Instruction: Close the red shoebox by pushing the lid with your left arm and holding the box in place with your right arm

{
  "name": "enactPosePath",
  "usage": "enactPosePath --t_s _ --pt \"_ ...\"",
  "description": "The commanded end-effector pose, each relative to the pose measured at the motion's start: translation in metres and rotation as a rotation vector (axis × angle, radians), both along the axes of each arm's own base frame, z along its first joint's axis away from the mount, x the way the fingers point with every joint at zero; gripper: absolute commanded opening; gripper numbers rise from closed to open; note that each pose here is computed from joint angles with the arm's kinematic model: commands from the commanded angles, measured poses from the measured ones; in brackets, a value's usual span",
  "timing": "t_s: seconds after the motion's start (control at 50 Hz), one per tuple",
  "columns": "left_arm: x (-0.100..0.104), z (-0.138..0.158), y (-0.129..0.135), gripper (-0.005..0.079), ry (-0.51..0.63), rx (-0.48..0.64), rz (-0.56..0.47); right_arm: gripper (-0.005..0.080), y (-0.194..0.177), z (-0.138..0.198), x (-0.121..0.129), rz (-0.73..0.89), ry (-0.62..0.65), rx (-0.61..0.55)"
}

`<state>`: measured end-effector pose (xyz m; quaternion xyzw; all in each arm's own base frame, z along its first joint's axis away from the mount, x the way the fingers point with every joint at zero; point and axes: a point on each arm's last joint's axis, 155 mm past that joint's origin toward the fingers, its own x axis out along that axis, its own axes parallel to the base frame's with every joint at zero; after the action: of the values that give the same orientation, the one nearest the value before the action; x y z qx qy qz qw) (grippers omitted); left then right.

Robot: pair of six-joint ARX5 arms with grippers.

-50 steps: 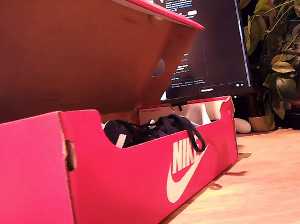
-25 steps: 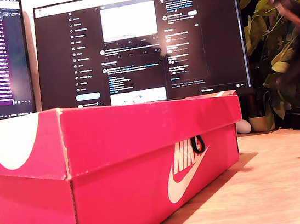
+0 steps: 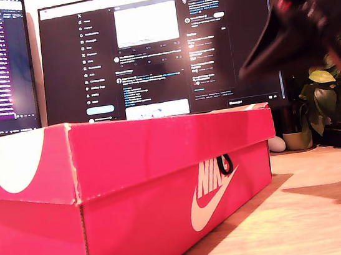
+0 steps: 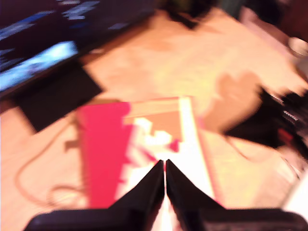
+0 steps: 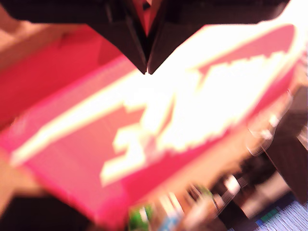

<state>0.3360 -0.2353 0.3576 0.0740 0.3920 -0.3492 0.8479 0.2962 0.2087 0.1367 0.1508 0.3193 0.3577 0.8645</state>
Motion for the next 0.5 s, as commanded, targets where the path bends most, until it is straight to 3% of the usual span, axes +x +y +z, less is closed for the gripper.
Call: enactPosePath --t_s 0.0,0.16,0.48 --pt "0.009 -0.008 0.006 -0.0019 0.011 0.016 0.016 -0.0012 0.004 -0.015 0.0 0.019 0.026 -0.027" --pt "0.016 -0.008 0.019 -0.0019 0.013 0.011 0.044 -0.0012 0.01 -0.037 -0.001 0.046 0.064 -0.066" --pt "0.02 -0.007 0.027 -0.0019 0.008 0.008 0.045 -0.0012 -0.004 -0.02 0.008 0.019 0.0 -0.07"
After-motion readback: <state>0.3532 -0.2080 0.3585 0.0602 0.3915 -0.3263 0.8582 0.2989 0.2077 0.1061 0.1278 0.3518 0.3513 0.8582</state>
